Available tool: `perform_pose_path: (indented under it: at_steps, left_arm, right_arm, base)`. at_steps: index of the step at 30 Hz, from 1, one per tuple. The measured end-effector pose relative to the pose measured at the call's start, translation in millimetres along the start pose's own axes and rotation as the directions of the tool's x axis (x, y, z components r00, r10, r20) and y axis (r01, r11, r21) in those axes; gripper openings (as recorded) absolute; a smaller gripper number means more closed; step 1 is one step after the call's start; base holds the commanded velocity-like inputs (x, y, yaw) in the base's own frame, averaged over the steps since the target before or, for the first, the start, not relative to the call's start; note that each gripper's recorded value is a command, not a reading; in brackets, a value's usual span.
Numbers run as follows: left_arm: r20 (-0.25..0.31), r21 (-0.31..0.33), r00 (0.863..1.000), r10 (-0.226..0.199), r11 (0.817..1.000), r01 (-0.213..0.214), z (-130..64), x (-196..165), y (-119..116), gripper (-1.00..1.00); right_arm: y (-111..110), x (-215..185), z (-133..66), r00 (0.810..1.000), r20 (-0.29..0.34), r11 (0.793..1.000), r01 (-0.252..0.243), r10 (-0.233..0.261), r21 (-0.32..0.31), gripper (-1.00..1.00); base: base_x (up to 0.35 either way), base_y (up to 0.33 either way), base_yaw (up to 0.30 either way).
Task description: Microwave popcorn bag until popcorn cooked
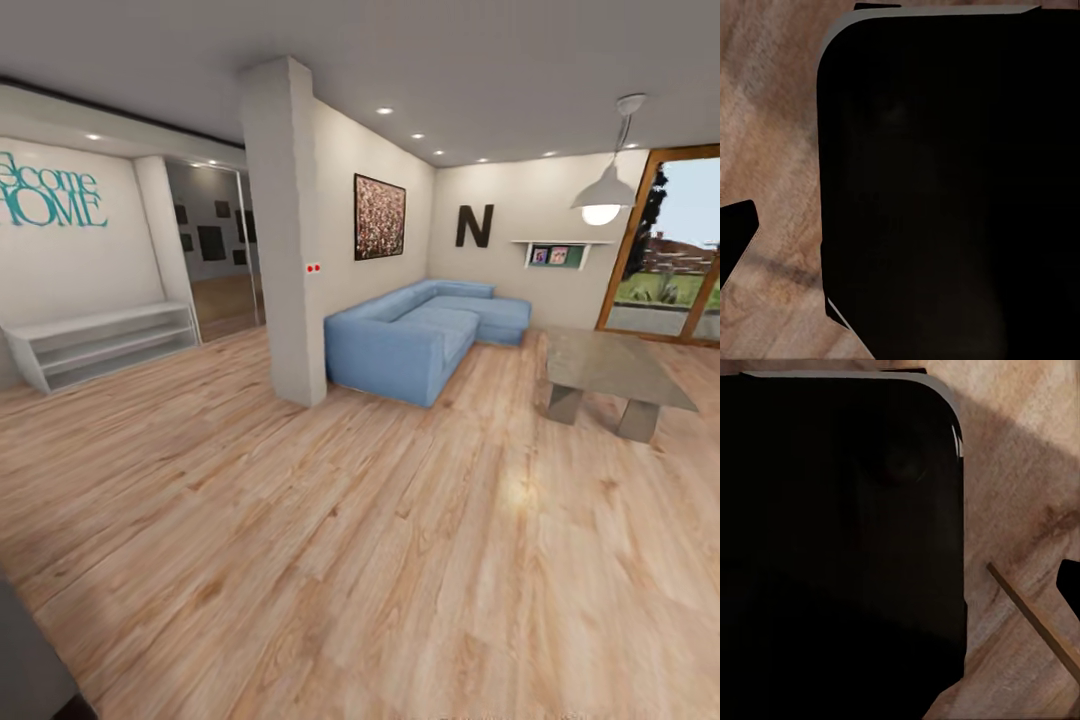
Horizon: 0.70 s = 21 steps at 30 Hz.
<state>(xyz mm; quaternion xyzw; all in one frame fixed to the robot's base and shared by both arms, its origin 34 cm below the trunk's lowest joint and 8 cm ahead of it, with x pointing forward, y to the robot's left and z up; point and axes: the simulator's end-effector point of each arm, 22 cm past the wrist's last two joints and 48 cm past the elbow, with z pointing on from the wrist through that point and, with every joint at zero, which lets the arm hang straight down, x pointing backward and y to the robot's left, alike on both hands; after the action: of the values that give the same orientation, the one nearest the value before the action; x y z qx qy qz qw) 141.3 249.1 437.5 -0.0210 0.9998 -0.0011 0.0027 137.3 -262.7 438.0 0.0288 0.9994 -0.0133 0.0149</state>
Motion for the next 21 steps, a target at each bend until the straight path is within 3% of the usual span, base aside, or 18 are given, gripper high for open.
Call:
perform_pose_path:
  at_steps: [17,21]
  left_arm:
    - [-0.001,0.000,1.000,0.001,1.000,-0.001,0.0,0.3,0.0,1.00]
    - [-0.003,0.000,1.000,0.004,1.000,-0.004,-0.1,0.9,-0.1,1.00]
  right_arm:
    - [-7.0,-9.9,-0.2,0.999,0.046,1.000,-0.002,0.002,0.009,1.00]
    - [-7.0,-9.9,-0.3,0.999,0.047,1.000,-0.003,0.002,0.009,1.00]
  base:
    - [0.000,0.000,-0.290]
    - [0.164,0.000,-0.290]
